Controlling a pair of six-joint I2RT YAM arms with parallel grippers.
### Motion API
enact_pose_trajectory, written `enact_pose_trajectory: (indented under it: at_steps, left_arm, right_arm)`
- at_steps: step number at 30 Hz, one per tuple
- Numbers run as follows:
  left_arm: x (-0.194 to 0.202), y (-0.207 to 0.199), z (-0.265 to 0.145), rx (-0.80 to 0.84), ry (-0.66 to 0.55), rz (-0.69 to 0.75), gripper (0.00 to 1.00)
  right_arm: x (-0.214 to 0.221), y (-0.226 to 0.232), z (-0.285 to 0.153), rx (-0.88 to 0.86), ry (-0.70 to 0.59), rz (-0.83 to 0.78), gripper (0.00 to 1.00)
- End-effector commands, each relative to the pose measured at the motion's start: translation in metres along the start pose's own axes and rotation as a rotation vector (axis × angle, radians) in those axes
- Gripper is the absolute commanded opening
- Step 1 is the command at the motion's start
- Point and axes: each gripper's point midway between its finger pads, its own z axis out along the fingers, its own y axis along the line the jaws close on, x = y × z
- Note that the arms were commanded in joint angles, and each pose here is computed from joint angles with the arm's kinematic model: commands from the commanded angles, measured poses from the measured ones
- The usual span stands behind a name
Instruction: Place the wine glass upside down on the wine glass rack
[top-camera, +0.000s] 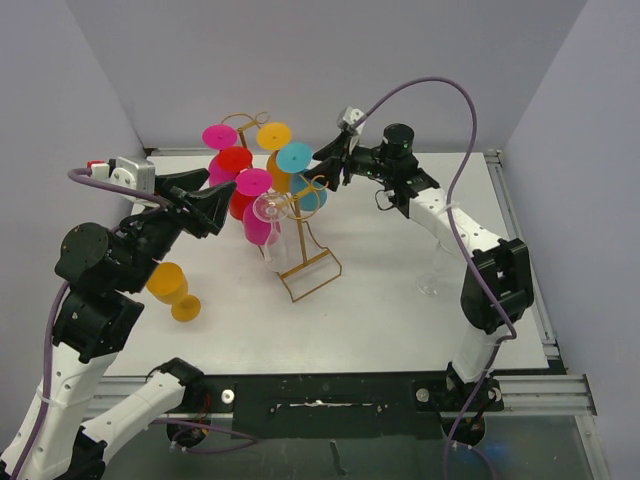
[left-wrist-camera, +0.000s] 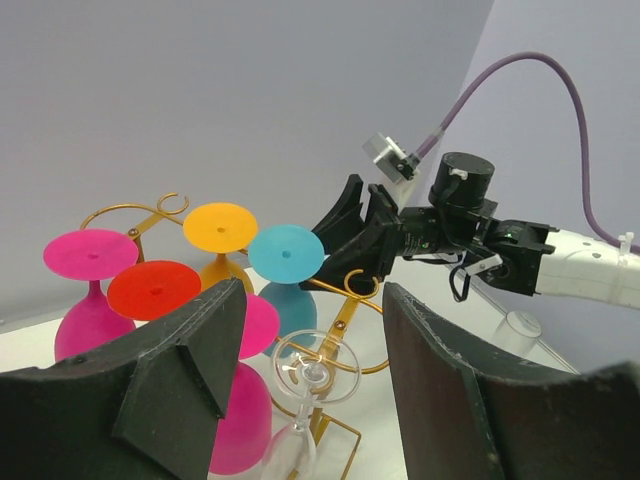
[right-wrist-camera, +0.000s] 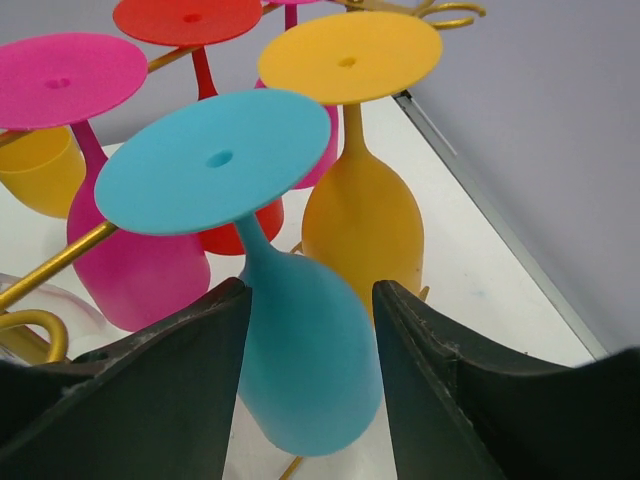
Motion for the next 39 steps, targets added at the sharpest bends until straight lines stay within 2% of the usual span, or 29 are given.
enact_pose_trajectory:
  at_steps: [1, 9, 13, 16, 20, 25, 29, 34, 39]
  left_arm:
    - [-0.019, -0.005, -0.004, 0.019, -0.049, 0.014, 0.56]
    - [-0.017, -0.005, -0.005, 0.021, -0.044, 0.014, 0.56]
    - [-0.011, -0.005, -0.003, 0.026, -0.033, 0.014, 0.56]
    - [-0.005, -0.005, -0.003, 0.034, -0.022, 0.018, 0.56]
    - [0.009, -0.006, -0.003, 0.054, -0.004, 0.027, 0.58]
    - [0.031, -0.006, -0.001, 0.085, 0.015, 0.040, 0.59]
    - [0.040, -0.007, 0.000, 0.103, 0.021, 0.058, 0.62]
    - [0.046, -0.014, -0.002, 0.153, 0.016, 0.072, 0.63]
    - [0.045, -0.023, -0.006, 0.207, -0.001, 0.075, 0.63]
  right_arm:
    - [-0.063, 0.001, -0.022, 0.072, -0.114, -0.091, 0.54]
    - [-0.066, 0.010, -0.044, 0.111, -0.110, -0.106, 0.59]
    - [-0.071, 0.008, -0.065, 0.214, -0.097, -0.085, 0.61]
    - [-0.074, -0.004, -0.089, 0.410, -0.074, 0.005, 0.61]
    - [-0.057, -0.015, -0.139, 0.713, -0.001, 0.173, 0.61]
    - [-0.025, 0.005, -0.215, 1.029, 0.101, 0.356, 0.62]
    - [0.006, 0.030, -0.270, 1.229, 0.191, 0.437, 0.63]
    - [0.051, 0.061, -0.318, 1.393, 0.340, 0.524, 0.65]
    - [0.069, 0.078, -0.329, 1.429, 0.380, 0.610, 0.63]
